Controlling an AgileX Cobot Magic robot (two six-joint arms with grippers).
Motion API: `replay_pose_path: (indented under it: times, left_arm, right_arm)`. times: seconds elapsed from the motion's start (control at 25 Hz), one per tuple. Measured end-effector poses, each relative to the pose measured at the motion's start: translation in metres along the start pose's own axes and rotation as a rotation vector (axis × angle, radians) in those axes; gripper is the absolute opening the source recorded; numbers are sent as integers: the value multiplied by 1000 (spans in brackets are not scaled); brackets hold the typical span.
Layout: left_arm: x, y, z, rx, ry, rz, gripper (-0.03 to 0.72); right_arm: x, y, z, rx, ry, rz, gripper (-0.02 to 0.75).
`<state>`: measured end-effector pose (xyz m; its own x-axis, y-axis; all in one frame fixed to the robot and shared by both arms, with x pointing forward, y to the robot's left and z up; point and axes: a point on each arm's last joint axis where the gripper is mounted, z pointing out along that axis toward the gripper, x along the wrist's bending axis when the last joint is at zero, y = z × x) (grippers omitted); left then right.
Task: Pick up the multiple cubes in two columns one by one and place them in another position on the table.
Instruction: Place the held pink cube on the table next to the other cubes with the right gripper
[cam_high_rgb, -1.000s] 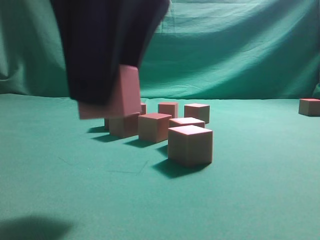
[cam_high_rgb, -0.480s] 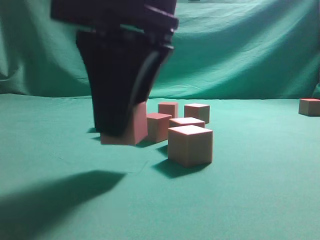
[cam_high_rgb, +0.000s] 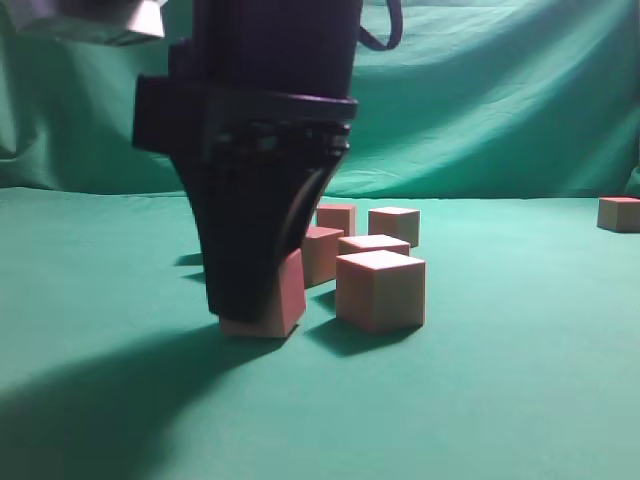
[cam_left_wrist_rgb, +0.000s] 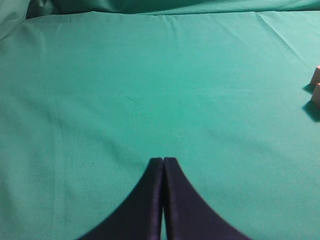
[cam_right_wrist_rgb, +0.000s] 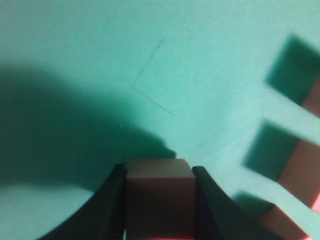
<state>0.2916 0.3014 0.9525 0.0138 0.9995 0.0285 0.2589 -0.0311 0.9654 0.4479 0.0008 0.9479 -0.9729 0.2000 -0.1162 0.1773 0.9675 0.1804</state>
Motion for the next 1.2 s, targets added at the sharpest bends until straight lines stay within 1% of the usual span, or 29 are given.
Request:
replay_pose_path:
  times: [0.6,1.2]
  left_arm:
    - [0,0,0,0,0,0,0]
    - [0,0,0,0,0,0,0]
  right_arm:
    - [0,0,2,5,2,-3,267]
    - [0,-1,2,12,5,-50,267]
